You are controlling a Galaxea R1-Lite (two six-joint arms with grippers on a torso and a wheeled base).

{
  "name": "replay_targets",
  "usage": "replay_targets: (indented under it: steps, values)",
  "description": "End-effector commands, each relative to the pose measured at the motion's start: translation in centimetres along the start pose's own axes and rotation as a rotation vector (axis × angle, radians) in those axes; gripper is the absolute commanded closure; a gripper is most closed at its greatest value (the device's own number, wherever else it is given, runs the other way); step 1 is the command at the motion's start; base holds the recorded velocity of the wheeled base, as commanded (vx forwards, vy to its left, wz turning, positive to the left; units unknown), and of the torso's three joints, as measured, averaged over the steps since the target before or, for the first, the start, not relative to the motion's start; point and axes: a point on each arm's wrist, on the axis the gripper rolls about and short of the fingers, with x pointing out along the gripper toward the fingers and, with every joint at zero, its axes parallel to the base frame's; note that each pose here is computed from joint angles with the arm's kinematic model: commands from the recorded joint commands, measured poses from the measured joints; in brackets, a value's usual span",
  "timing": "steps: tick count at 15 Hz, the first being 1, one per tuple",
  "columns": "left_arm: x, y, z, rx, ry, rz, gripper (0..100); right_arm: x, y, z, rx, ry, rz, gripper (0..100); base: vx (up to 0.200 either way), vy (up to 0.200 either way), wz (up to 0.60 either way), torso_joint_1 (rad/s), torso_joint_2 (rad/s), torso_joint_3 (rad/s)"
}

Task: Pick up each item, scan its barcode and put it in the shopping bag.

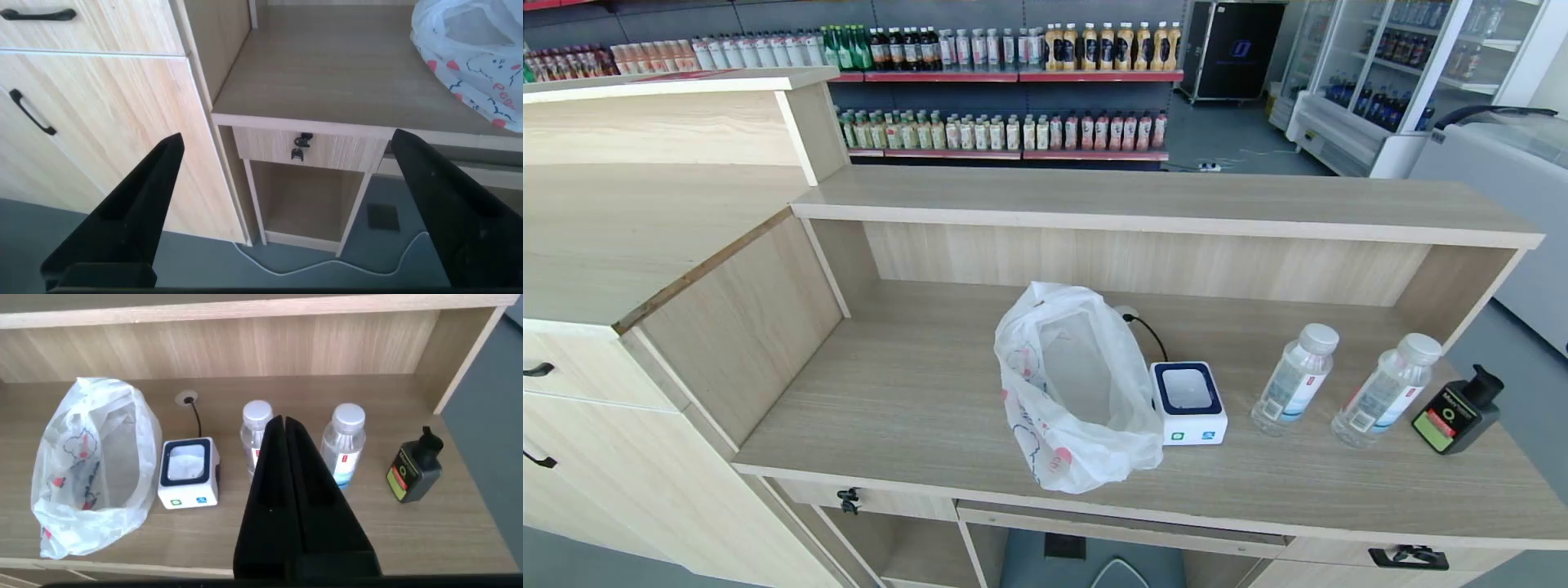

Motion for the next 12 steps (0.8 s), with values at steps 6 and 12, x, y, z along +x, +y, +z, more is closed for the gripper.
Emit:
replay_targets:
  steps: [6,12]
  values:
    - [0.0,0.0,0.0,-0.001,0.0,0.001,0,15.5,-1.3,-4.5,-0.101,0.204,0.032,0,0.0,0.0,0.0,0.0,0.0,0.0]
    - [0.0,0.0,0.0,-0.001,0.0,0.0,0,17.1,-1.3,-8.3,-0.035,0.319,0.12,0,0.0,0.0,0.0,0.0,0.0,0.0]
